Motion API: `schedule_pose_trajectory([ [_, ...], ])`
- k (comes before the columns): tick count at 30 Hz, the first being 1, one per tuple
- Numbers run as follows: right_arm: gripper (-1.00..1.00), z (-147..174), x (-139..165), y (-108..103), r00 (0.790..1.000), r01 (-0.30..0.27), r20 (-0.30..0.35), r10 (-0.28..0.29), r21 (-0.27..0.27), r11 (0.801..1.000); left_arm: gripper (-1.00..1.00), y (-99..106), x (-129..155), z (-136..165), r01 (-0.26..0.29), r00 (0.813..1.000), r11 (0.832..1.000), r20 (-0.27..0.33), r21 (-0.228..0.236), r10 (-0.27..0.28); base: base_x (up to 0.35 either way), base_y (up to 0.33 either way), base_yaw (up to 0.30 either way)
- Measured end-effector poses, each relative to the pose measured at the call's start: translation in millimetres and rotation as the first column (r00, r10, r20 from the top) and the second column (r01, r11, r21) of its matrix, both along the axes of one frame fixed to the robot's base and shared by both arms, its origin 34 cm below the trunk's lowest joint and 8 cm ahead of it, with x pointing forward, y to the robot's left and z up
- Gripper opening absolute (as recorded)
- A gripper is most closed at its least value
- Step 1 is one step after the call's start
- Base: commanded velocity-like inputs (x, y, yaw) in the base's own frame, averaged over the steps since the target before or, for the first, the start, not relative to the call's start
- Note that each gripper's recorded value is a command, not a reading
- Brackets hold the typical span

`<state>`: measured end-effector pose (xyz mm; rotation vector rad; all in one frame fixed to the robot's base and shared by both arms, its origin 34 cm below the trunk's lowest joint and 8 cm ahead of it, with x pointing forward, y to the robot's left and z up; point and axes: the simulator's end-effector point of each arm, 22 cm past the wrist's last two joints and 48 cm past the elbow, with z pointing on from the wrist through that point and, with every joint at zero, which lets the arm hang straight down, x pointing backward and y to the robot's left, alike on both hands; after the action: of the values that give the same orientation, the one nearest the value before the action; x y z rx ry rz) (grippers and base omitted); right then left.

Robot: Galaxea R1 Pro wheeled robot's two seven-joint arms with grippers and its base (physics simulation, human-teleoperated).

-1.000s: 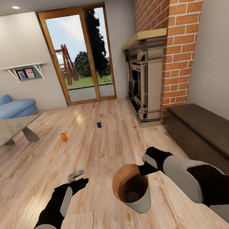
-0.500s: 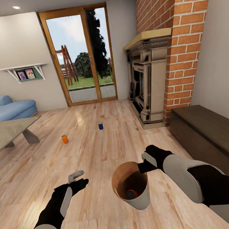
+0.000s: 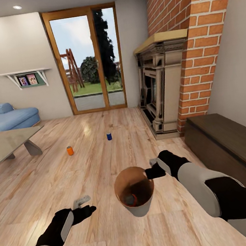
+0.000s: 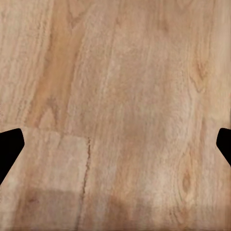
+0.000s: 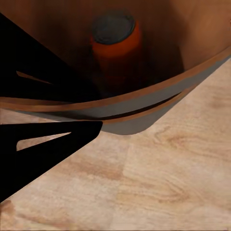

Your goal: Put the three can of soda from the living room inside the tash can in the kitchen.

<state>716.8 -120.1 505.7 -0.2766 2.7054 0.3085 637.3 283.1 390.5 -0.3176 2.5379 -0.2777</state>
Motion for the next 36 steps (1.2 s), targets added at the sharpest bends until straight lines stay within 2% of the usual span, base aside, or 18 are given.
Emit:
schedule_pose_trajectory([
  [2, -1.0, 0.2, 0.2, -0.6, 1.0, 0.0, 0.0, 0.0, 0.001, 1.0, 1.0, -0.2, -3.5, -2.3, 0.001, 1.0, 1.0, -0.019, -0.001, -0.001, 0.006, 0.001, 0.0],
  [6, -1.0, 3.2, 0.4, 6.0, 1.0, 0.024, -0.009, -0.024, 0.053, 0.998, 1.0, 2.3, -15.9, -9.5, -0.004, 0.996, 1.0, -0.089, 0.011, 0.005, 0.003, 0.0, 0.0],
  [11, -1.0, -2.5, -1.7, -2.0, 1.0, -0.001, -0.004, 0.0, -0.001, 1.0, 1.0, 3.5, -19.9, -11.3, -0.009, 0.994, 1.0, -0.112, 0.021, 0.011, 0.0, 0.0, 0.0],
  [16, -1.0, -7.3, -6.6, 2.5, 1.0, 0.015, -0.02, -0.014, 0.031, 0.999, 1.0, 3.7, -21.4, -12.1, -0.006, 0.993, 1.0, -0.12, 0.027, 0.009, 0.0, 0.0, 0.0],
  [20, -1.0, -12.5, -9.2, -1.6, 1.0, 0.007, -0.021, -0.007, 0.008, 1.0, 1.0, 3.2, -23.4, -14.3, -0.002, 0.992, 1.0, -0.126, 0.031, 0.006, 0.0, 0.0, 0.0],
  [23, -1.0, -21.4, -16.3, -1.5, 0.999, 0.011, -0.036, -0.011, 0.011, 1.0, 1.0, 2.0, -24.7, -15.7, -0.001, 0.991, 0.999, -0.131, 0.032, 0.005, 0.0, 0.0, 0.0],
  [29, -1.0, -12.0, -15.4, -4.1, 0.999, 0.018, -0.042, -0.018, 0.007, 1.0, 1.0, 1.2, -23.1, -3.9, 0.0, 0.991, 0.999, -0.137, 0.032, 0.004, 0.0, 0.0, 0.0],
  [36, -1.0, -4.0, -16.0, -10.2, 0.998, 0.025, -0.05, -0.025, -0.003, 1.0, 1.0, 3.1, -39.7, -8.5, -0.006, 0.98, 1.0, -0.199, 0.028, 0.011, 0.0, 0.0, 0.0],
])
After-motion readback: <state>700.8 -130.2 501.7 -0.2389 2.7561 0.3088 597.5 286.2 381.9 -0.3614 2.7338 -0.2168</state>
